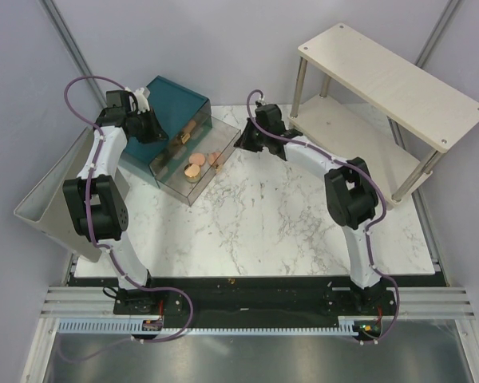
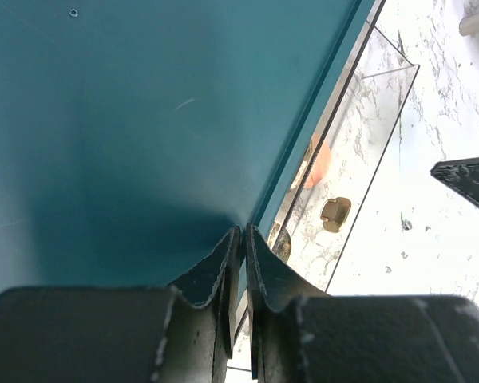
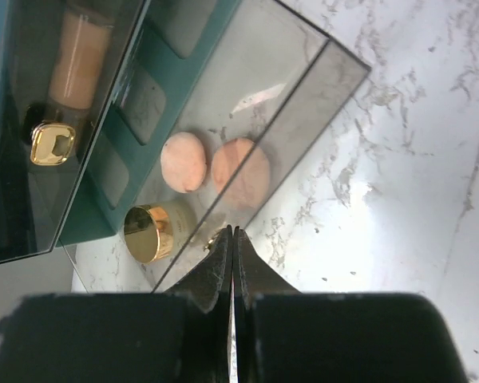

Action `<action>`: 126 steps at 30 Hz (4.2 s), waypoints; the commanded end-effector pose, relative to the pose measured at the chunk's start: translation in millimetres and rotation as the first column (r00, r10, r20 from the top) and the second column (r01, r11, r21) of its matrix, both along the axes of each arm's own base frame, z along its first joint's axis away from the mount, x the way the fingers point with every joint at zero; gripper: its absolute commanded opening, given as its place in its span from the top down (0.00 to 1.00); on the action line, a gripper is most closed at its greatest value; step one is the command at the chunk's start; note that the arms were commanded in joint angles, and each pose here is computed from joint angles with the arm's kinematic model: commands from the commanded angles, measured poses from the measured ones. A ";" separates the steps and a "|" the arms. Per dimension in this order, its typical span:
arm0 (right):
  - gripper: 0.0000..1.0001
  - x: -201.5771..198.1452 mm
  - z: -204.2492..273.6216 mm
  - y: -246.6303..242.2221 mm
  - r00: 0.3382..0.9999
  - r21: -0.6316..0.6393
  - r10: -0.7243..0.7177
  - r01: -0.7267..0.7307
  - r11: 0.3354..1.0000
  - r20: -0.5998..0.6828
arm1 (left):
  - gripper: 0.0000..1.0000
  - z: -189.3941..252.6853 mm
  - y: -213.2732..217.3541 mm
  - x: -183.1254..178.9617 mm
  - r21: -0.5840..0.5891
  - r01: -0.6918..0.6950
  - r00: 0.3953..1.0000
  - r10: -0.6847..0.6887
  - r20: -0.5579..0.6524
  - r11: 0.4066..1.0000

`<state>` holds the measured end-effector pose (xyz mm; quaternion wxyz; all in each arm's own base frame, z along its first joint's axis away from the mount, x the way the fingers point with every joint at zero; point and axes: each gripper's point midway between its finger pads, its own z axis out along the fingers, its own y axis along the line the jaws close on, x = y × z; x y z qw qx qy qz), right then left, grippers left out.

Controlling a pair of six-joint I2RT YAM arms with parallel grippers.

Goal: Organize the makeup

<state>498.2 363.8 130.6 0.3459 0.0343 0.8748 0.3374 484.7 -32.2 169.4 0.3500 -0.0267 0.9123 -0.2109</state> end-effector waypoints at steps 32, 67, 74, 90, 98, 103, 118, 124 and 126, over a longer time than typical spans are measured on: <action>1.00 32.4 -1.4 119.6 0.989 0.501 0.120 -0.060 0.864 -0.089 | 0.83 -102.3 -14.9 -83.1 -0.019 0.046 0.887 -0.049 -0.460 0.999; 0.98 25.2 -32.4 172.2 0.969 0.771 0.067 0.147 0.620 -0.239 | 0.83 -94.8 -9.7 -83.2 0.010 0.054 0.889 -0.044 -0.456 0.998; 1.00 29.4 -9.4 114.8 0.990 0.657 -0.007 0.099 0.747 -0.141 | 0.83 -56.3 -7.2 -68.6 0.033 0.046 0.928 -0.030 -0.372 0.998; 0.87 -6.9 24.8 -69.5 0.986 -0.088 -0.044 0.058 0.994 0.161 | 0.50 117.3 -37.3 -51.8 -0.054 0.128 0.984 -0.120 0.131 0.990; 0.45 -72.8 22.6 -153.7 0.985 -0.424 -0.029 0.100 0.900 0.171 | 0.16 147.4 -106.5 -90.8 -0.043 0.350 0.900 -0.323 0.291 0.936; 0.32 -116.5 14.2 -194.3 0.988 -0.517 -0.058 0.125 0.847 0.144 | 0.01 130.2 -139.9 -116.0 -0.052 0.450 0.863 -0.419 0.282 0.891; 0.02 -209.6 -32.8 -269.0 0.989 -0.564 -0.149 0.132 0.815 0.015 | 0.01 60.5 -189.3 -171.3 -0.069 0.596 0.799 -0.583 0.143 0.800; 0.02 -221.9 -55.9 -273.6 0.987 -0.468 -0.150 0.108 0.877 -0.054 | 0.01 52.3 -189.0 -173.1 -0.064 0.596 0.800 -0.586 0.125 0.800; 0.02 -220.2 -61.7 -271.6 0.986 -0.440 -0.150 0.103 0.892 -0.074 | 0.01 54.4 -191.2 -173.9 -0.071 0.610 0.790 -0.598 0.134 0.789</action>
